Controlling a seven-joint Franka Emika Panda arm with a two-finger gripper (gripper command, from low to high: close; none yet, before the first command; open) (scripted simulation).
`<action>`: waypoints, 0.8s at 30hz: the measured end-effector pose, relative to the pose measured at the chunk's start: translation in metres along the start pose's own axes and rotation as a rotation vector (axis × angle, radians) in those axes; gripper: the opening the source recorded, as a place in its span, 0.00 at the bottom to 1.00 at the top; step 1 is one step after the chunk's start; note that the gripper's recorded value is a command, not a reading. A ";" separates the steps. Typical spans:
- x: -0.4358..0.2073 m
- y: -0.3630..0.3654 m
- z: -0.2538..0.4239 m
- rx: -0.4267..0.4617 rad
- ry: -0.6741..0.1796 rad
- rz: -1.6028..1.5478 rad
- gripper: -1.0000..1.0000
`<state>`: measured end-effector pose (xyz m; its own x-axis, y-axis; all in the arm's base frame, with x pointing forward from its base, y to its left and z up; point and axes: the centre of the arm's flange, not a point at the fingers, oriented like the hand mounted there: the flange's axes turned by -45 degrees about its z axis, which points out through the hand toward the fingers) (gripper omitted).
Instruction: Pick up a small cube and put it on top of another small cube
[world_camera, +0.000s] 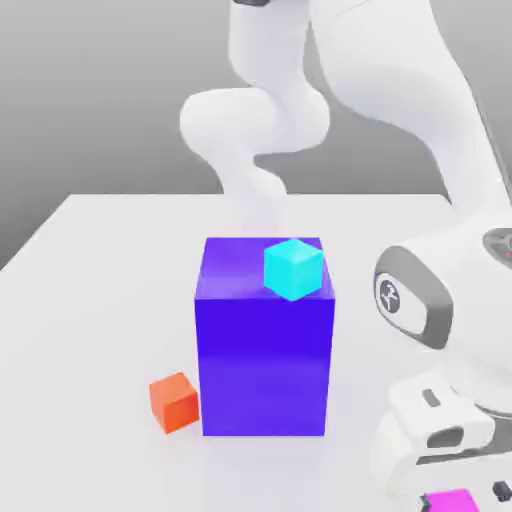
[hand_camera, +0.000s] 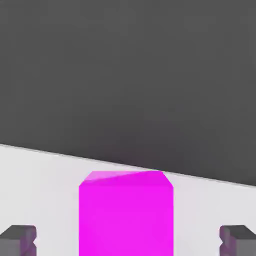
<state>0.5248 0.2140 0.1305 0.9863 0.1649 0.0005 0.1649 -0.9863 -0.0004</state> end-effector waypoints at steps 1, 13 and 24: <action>0.000 0.000 0.000 0.000 0.000 0.000 0.00; -0.017 -0.008 -0.071 0.000 0.000 -0.056 0.00; -0.105 -0.031 -0.070 0.000 0.000 -0.316 0.00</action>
<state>0.4164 0.2276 0.2002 0.8864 0.4629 0.0003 0.4629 -0.8864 0.0000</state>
